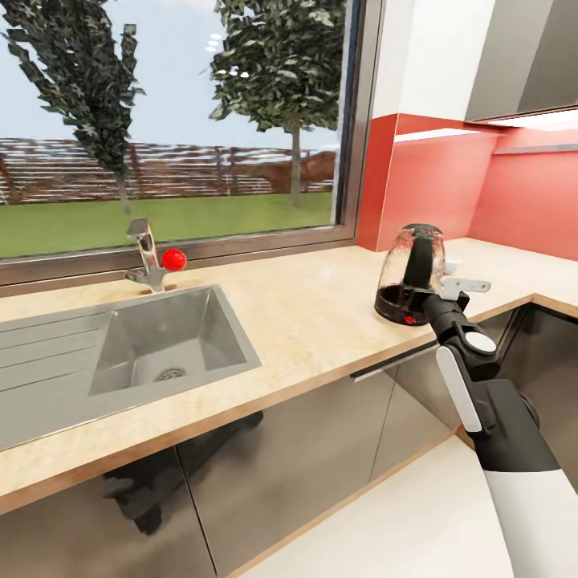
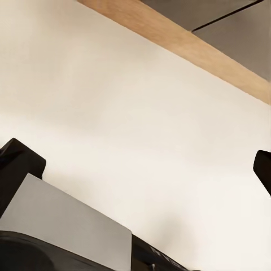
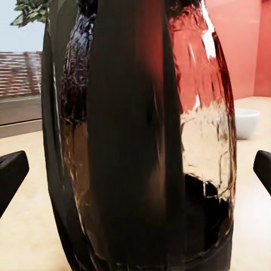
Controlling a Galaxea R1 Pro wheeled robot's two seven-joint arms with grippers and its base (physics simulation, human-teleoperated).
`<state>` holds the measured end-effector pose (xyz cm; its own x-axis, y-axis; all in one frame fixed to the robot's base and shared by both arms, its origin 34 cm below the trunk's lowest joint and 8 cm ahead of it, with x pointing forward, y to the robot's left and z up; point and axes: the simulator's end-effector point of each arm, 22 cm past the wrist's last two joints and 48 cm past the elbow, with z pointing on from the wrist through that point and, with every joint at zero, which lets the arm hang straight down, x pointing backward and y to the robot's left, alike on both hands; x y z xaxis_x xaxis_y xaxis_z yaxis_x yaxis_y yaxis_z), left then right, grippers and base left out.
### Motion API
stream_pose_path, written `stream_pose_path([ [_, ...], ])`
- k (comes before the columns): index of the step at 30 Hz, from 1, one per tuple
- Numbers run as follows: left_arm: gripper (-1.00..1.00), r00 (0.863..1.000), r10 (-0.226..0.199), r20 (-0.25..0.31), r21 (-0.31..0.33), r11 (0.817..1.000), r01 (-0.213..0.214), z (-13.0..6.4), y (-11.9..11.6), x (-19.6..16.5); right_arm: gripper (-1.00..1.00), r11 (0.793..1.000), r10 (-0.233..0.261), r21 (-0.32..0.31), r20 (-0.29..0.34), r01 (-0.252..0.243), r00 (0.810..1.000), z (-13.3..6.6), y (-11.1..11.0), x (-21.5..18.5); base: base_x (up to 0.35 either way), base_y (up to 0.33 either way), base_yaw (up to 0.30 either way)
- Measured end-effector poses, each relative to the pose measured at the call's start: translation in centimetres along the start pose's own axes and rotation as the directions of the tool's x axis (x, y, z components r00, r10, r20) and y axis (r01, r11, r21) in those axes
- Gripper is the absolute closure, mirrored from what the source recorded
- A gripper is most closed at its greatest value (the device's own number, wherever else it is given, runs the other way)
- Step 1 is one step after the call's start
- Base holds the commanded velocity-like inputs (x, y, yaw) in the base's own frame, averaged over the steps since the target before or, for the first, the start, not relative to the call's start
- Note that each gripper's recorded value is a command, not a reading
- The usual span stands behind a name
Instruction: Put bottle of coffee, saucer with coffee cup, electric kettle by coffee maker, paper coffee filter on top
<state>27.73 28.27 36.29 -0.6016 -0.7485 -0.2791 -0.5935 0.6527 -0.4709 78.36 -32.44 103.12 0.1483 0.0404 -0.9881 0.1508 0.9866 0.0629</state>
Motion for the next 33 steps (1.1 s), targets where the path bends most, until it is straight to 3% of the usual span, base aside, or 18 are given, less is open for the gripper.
stream_pose_path([
  [10, -1.0, 1.0, 0.0, 0.0, 0.001, 1.0, 0.0, 0.01, -0.02, -0.02, -1.0, 1.0, 0.001, 0.0, 0.0, -0.001, 1.0, 0.0, -0.01, 0.01, 0.003, 0.0, 0.0],
  [11, -1.0, 1.0, 0.0, 0.0, 0.001, 1.0, 0.0, 0.01, -0.03, -0.02, 1.0, 1.0, 0.001, 0.0, 0.0, -0.001, 1.0, 0.0, -0.01, 0.01, 0.0, 0.0, 0.0],
  [33, -1.0, 1.0, 0.001, 0.0, 0.002, 1.0, -0.001, 0.01, -0.07, -0.02, 1.0, 1.0, 0.001, -0.001, -0.001, -0.001, 1.0, 0.0, 0.02, 0.03, 0.0, 0.0, 0.0],
])
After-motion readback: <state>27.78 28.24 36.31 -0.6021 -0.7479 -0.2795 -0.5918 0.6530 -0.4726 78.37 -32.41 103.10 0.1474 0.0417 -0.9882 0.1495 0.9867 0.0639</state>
